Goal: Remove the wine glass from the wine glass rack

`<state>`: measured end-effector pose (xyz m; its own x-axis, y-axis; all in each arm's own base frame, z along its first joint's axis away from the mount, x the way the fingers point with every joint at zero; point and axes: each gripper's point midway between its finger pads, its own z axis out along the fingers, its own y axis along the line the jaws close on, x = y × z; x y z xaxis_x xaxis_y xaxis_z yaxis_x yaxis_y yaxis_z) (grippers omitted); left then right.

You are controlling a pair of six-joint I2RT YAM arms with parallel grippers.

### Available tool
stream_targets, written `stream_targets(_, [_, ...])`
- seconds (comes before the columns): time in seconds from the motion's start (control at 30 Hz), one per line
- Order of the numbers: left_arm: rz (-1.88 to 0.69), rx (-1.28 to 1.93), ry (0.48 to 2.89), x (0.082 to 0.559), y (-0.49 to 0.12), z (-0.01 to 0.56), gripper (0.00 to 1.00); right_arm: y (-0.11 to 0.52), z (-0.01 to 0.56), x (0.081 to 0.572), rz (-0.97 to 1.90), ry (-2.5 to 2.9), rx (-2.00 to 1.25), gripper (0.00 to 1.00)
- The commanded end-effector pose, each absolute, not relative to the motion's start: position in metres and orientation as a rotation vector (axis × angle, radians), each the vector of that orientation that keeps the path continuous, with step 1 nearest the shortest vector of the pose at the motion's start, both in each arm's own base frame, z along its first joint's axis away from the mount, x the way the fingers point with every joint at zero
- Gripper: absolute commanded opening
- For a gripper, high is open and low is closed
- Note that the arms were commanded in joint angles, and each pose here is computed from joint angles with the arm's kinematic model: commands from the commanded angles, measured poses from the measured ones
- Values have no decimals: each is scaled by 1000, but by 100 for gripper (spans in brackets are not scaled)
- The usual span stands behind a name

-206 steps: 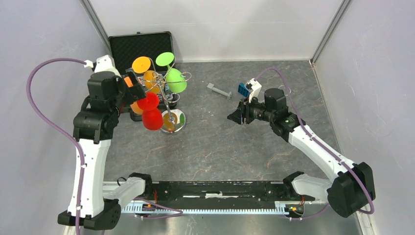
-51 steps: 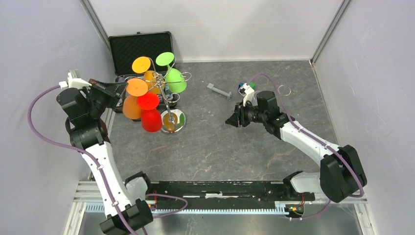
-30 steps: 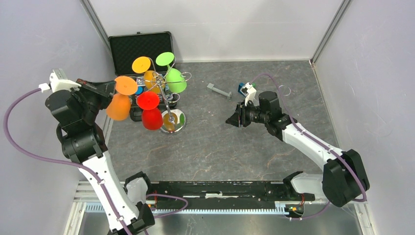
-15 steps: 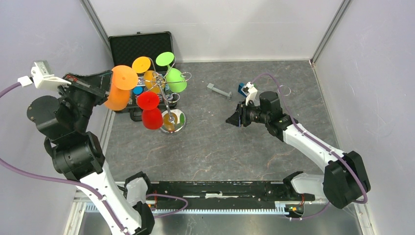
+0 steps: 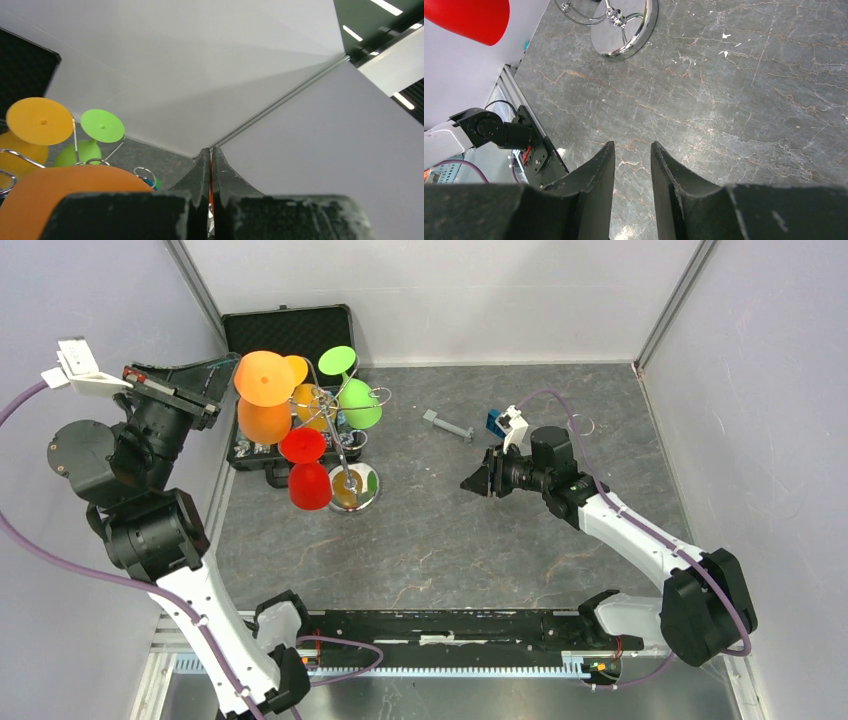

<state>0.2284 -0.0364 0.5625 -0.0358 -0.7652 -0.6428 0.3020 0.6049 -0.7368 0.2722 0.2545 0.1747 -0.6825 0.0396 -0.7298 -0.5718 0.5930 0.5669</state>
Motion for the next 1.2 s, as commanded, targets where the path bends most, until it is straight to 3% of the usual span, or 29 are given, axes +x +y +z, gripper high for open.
stream_targets(0.0, [-1095,-389,1284,230,-50,584,2,258,197,279,1102,2019,-397,37])
stream_targets(0.23, [-1206,-401,1270,237,-56,581,2,267,214,276,1185,1994,-362,37])
stream_targets(0.4, [-1231,-389,1282,237,-63,578,2,302,280,253,1447,1793,-417,39])
stream_targets(0.53, [-1239,-381,1286,237,-67,576,2,335,369,217,1671,1507,-497,54])
stream_targets(0.6, [-1237,-386,1289,237,-67,574,2,335,416,206,1800,1332,-403,73])
stream_targets(0.7, [-1240,-396,1294,238,-67,569,2,335,475,200,1918,1111,-317,87])
stream_targets(0.9, [-1242,-393,1303,238,-70,565,2,367,526,212,2025,1022,-256,94])
stream_targets(1.17, [-1239,-391,1311,237,-72,561,2,420,545,228,1993,1120,-217,94])
